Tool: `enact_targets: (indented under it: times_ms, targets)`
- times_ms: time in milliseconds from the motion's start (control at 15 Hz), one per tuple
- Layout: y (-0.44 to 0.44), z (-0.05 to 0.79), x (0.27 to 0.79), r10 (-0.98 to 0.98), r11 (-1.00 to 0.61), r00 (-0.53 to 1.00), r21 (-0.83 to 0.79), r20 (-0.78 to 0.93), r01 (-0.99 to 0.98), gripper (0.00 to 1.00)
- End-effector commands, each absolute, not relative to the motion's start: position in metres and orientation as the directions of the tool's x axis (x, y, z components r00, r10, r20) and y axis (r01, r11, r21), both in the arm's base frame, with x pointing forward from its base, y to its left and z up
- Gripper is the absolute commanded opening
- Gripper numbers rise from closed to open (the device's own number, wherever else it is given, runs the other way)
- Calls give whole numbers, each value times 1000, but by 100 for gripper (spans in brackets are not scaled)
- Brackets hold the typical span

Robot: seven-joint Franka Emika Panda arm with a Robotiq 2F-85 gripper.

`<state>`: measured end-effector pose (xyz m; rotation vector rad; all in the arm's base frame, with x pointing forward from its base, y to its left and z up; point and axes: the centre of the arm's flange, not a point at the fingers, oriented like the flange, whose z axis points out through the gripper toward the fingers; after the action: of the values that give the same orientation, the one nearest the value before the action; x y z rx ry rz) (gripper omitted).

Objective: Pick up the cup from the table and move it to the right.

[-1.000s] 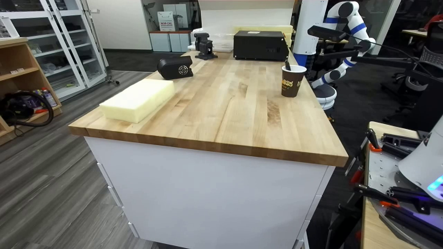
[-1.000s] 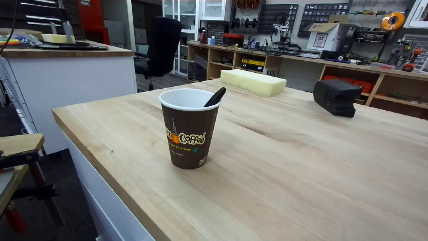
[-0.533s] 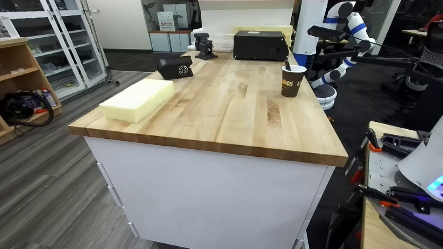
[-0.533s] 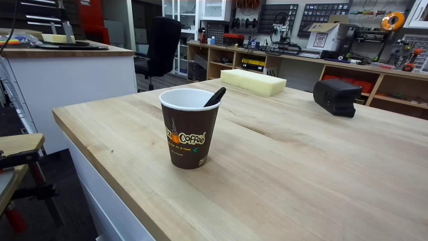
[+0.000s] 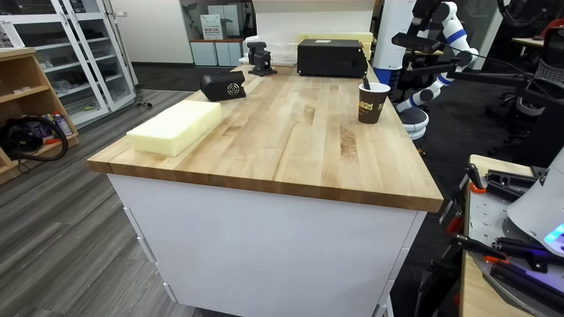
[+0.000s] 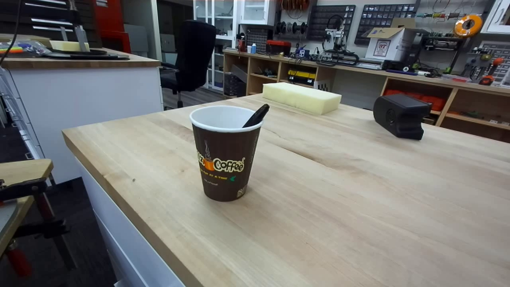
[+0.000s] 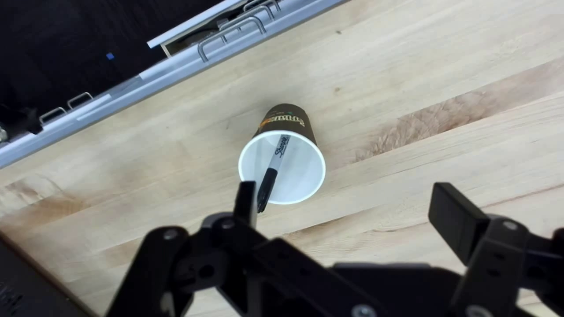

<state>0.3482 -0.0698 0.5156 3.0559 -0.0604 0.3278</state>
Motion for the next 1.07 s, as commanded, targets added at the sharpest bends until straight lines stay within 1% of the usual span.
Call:
enact_targets:
  times_ms: [0, 533, 867, 1000]
  targets:
    - [-82, 489, 382, -3, -1000, 976, -13, 218, 0, 100]
    - [-92, 437, 406, 13, -987, 989, -156, 148, 36, 100]
    - [-97, 412, 415, 30, -974, 993, -221, 111, 54, 100]
    - [-102, 402, 419, 28, -976, 994, -213, 104, 50, 100]
